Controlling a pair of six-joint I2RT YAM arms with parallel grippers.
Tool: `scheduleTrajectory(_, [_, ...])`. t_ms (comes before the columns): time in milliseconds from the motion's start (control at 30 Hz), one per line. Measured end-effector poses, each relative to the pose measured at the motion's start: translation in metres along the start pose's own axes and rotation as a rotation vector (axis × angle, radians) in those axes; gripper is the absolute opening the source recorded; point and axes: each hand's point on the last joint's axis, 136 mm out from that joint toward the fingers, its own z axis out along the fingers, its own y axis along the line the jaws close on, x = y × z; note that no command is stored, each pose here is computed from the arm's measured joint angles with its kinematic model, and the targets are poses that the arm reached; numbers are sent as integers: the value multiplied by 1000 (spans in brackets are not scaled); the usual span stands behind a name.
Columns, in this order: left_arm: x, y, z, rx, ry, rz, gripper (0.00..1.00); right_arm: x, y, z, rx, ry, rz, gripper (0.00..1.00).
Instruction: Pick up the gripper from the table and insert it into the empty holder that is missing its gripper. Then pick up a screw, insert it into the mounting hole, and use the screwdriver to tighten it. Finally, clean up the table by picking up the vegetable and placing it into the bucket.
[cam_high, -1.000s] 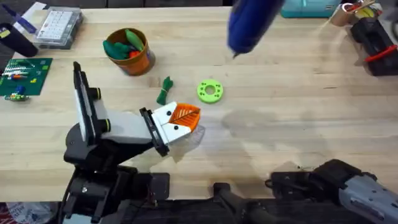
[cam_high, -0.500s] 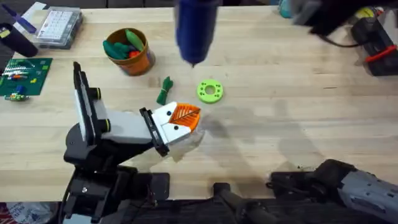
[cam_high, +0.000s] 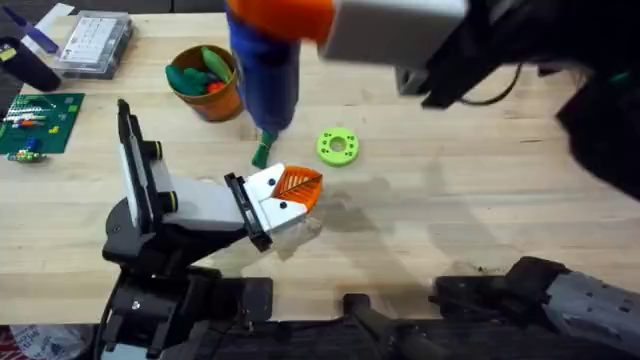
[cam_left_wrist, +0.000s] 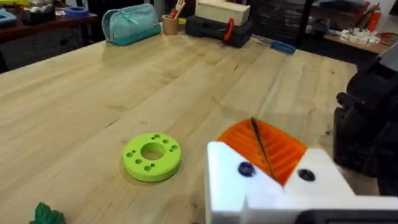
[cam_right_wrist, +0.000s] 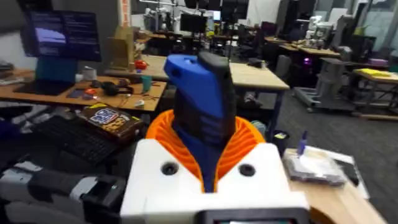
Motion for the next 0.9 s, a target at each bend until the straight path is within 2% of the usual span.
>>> scheduleTrajectory(133, [0,0,0,0,0,0,11,19,5,1,-41,33,35,54])
scheduleTrajectory(433, [0,0,0,0,0,0,11,43,16,14,-131,75,68,55])
scheduleTrajectory(500, [0,0,0,0,0,0,11,56,15,19,-145,96,89,54])
scheduleTrajectory(900, [0,0,0,0,0,0,11,77,15,28,-164,125,95,55])
